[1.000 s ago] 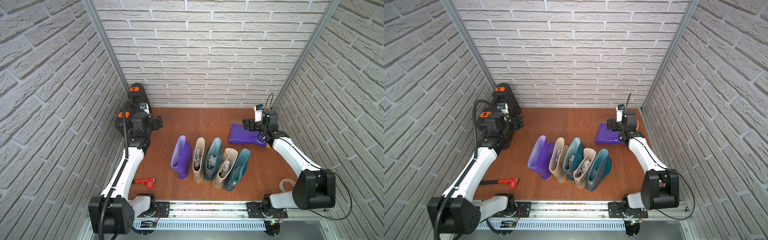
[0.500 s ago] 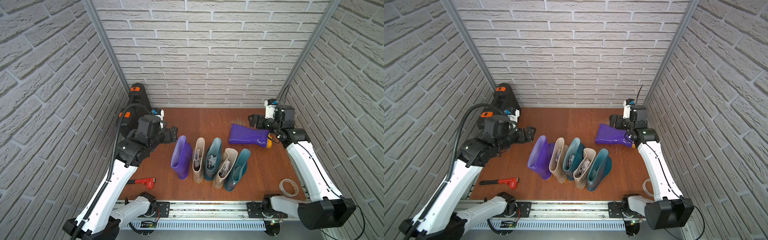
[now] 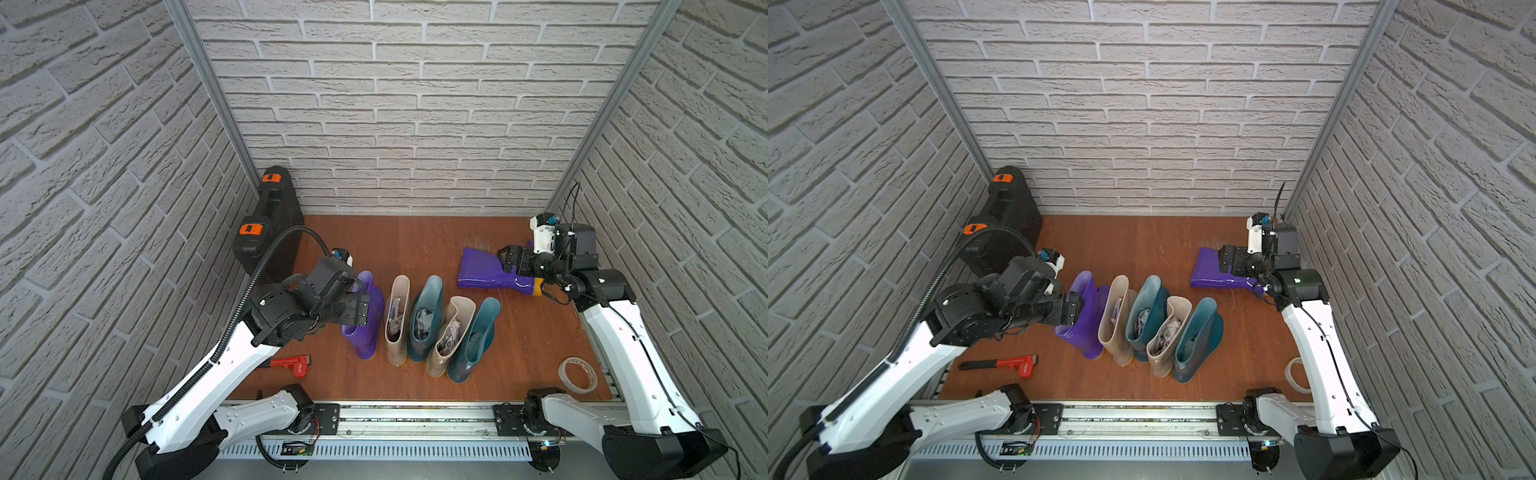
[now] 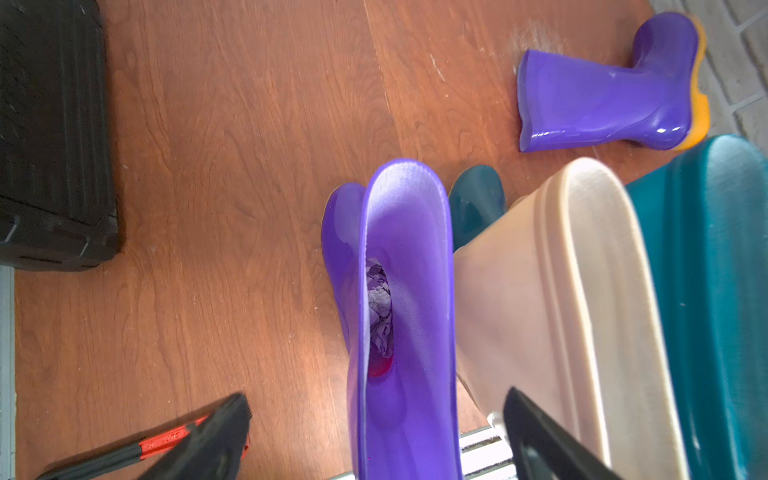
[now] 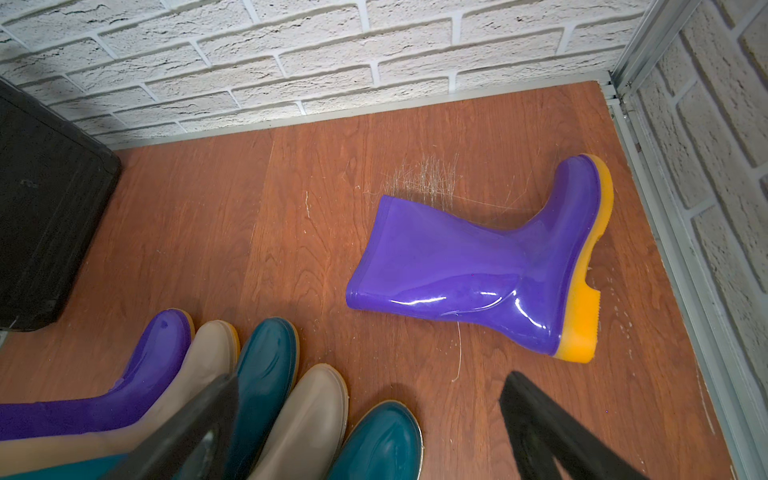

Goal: Match and arrange rain boots in pairs
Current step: Pick up the rain boot at the center of the board.

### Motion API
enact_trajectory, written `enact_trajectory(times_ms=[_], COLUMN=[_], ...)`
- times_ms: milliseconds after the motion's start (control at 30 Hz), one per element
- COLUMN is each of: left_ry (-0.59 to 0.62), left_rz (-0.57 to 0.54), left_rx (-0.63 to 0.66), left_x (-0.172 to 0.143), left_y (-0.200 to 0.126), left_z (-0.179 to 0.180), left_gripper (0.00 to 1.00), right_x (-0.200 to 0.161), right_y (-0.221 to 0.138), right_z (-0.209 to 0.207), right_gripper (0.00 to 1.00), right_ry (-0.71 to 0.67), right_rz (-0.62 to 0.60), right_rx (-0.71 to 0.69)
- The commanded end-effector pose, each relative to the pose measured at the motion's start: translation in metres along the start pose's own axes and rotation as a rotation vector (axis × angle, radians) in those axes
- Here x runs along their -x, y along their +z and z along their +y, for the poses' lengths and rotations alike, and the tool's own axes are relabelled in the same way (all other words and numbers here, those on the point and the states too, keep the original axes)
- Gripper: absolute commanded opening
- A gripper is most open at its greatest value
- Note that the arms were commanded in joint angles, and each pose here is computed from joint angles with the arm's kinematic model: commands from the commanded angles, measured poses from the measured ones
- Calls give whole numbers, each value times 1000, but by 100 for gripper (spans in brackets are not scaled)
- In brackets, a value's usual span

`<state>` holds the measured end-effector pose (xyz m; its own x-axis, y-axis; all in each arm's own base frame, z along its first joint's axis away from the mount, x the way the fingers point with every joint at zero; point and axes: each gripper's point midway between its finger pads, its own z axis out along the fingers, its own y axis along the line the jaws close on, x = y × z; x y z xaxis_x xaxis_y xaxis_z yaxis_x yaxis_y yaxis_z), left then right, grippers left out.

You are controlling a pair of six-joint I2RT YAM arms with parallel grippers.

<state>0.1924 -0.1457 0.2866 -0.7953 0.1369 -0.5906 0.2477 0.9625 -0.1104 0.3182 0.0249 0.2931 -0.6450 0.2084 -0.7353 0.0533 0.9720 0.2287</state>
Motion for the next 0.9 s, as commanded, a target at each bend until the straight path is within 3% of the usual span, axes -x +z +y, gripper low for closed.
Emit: enact_trajectory(times_ms=[0, 433, 700, 867], left_ry=[20, 40, 48, 59], left_rz=[27, 83, 114, 88], left_rx=[40, 44, 54, 97], left_x=[-1, -5, -8, 6], left_y=[5, 31, 40, 32], left_z=[3, -8, -11, -4], left_gripper=[89, 42, 0, 0], right_x=[-11, -17, -15, -13], right_y=[-2, 14, 22, 22], right_z=[-4, 0, 1, 3], right_gripper=[100, 97, 94, 94], right_ry=[7, 26, 22, 18], right_rz=[18, 53, 63, 64], right_rx=[-21, 11, 16, 20])
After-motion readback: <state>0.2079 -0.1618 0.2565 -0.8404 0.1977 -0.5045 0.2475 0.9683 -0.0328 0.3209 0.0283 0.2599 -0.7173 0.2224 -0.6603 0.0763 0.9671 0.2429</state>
